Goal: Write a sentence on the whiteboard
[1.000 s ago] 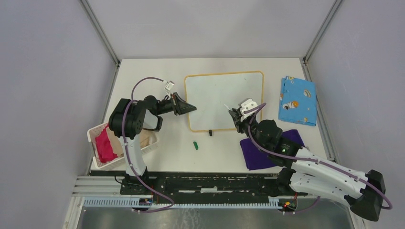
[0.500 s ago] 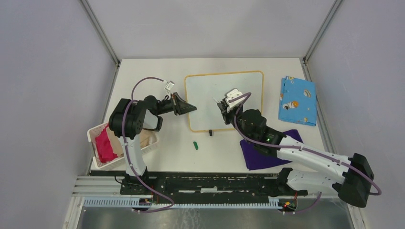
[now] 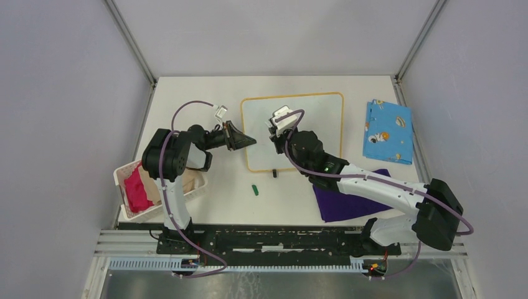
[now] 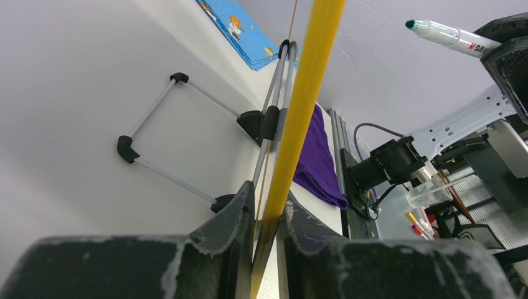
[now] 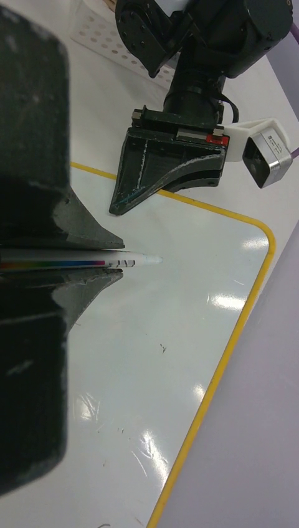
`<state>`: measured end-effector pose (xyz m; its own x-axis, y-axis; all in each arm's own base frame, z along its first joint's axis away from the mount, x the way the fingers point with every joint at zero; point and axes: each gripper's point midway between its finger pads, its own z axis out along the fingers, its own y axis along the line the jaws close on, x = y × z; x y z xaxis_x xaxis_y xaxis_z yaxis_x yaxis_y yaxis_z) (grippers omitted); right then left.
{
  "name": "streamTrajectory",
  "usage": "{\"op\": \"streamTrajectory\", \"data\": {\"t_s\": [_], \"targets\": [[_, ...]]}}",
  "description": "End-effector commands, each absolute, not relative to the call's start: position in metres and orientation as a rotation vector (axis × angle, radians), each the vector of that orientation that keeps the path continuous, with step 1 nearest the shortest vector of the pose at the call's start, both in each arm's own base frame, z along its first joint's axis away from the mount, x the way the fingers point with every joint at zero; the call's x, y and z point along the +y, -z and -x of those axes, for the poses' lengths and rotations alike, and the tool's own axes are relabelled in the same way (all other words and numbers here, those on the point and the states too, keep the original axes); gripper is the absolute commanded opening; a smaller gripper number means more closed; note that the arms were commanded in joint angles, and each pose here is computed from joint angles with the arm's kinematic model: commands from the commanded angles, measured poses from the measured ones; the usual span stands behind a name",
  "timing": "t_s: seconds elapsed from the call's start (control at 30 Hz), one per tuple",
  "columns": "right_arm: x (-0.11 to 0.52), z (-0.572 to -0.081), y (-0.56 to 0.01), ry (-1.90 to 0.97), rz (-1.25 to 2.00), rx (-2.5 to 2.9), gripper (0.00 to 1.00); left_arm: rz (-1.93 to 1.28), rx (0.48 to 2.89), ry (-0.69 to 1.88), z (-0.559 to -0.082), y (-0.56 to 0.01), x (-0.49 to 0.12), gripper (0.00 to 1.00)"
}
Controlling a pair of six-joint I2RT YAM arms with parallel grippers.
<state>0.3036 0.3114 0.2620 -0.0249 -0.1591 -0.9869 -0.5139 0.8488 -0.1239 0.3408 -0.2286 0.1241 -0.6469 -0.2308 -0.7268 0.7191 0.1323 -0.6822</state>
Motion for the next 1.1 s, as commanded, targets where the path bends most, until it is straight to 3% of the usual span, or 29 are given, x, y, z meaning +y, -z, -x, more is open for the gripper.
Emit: {"op": "streamTrajectory", "data": {"t_s": [0.0, 1.07], "targets": [[0.317, -0.316, -0.292, -0.336, 0.455, 1.541, 0.0, -0.606, 1.488, 1.544, -0.335, -0.152, -0.229, 0.21], [0.336, -0.351, -0.279, -0.31, 0.408, 1.585, 0.0, -0.606, 1.483, 1.542, -0.337, -0.154, -0.228, 0.2]]}}
